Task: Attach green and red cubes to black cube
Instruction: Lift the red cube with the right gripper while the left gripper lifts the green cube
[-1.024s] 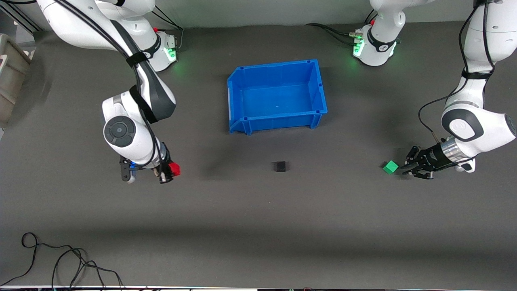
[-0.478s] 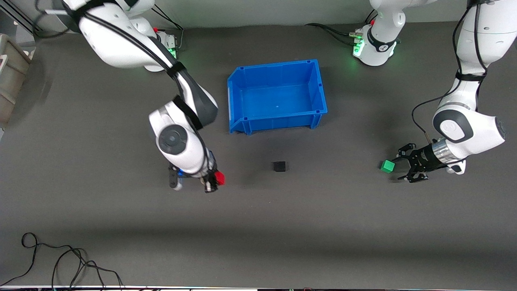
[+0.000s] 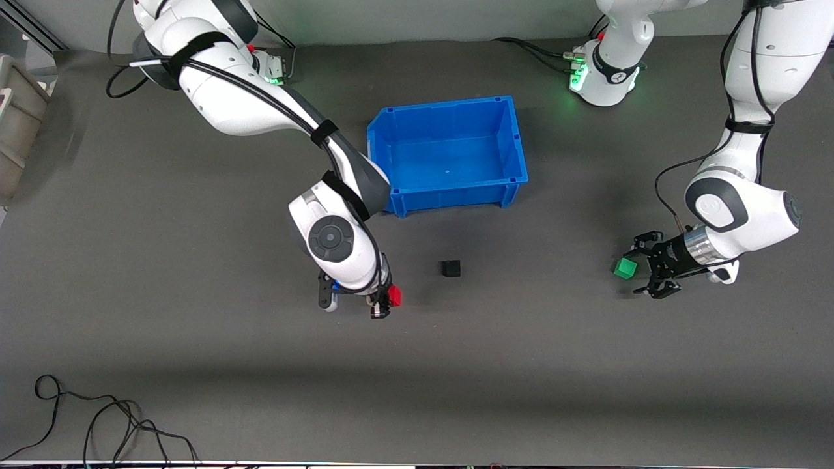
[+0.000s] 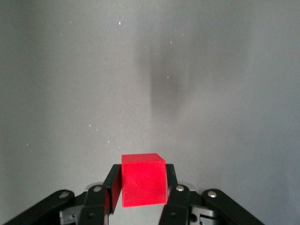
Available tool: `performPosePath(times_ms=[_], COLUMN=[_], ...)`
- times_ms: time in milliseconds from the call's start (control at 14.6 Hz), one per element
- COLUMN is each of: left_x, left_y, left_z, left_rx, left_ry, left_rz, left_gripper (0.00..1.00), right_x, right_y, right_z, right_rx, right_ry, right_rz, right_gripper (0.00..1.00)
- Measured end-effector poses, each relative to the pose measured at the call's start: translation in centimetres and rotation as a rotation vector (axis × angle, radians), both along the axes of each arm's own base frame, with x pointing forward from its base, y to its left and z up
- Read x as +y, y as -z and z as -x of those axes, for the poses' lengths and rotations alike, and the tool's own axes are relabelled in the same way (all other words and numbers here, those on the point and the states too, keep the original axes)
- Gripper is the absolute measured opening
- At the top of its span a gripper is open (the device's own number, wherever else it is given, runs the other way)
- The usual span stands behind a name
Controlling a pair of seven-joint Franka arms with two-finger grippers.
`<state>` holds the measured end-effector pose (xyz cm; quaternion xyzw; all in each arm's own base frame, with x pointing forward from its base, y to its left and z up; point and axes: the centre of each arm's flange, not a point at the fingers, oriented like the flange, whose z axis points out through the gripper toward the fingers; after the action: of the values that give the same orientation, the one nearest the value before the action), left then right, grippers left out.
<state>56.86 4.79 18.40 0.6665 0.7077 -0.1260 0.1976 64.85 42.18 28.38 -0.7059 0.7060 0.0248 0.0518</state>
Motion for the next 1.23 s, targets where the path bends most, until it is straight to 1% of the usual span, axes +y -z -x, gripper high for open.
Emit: performPosePath(times_ms=[205,341,546,615,683,751,820,1024,1093,1229], left_x=[0.2,0.2,0.3,0.3,0.4,0.4,0.4,-0.3,-1.7,-5.9], left_y=[1.0,1.6,1.7,1.7,1.7,1.6,1.4,-0.4,-1.2,-2.3], left_z=[0.2,0.3,0.3,0.3,0.3,0.2,0.0,-1.8,-2.6,-3.8], left_rx=[0.006,0.005,-0.004,-0.004,-0.005,-0.007,-0.011,-0.016,-0.011,0.009], left_ry=[-0.003,0.009,0.031,0.032,0.031,0.031,0.028,-0.044,-0.073,-0.106], left_rz=[-0.013,-0.018,-0.022,-0.023,-0.023,-0.023,-0.024,-0.012,-0.004,0.012], left_gripper=[1.0,0.98,0.63,0.54,0.54,0.48,0.47,0.48,0.48,0.44], right_x=[0.2,0.0,-0.1,-0.1,-0.2,-0.2,-0.3,-0.3,-0.3,-0.1], right_y=[0.0,-0.2,-1.0,-1.2,-1.3,-1.3,-1.2,-1.1,-1.1,-0.8], right_z=[0.3,0.4,0.2,0.1,0.0,0.0,0.1,0.2,0.2,0.1], right_rx=[0.031,0.051,0.048,0.046,0.045,0.048,0.056,0.062,0.062,0.055], right_ry=[0.002,0.002,0.004,0.006,0.006,0.006,0.006,0.006,0.005,0.005], right_rz=[0.021,0.037,0.036,0.036,0.035,0.037,0.043,0.048,0.048,0.041], right_gripper=[0.42,0.42,0.42,0.42,0.42,0.42,0.42,0.42,0.42,0.42])
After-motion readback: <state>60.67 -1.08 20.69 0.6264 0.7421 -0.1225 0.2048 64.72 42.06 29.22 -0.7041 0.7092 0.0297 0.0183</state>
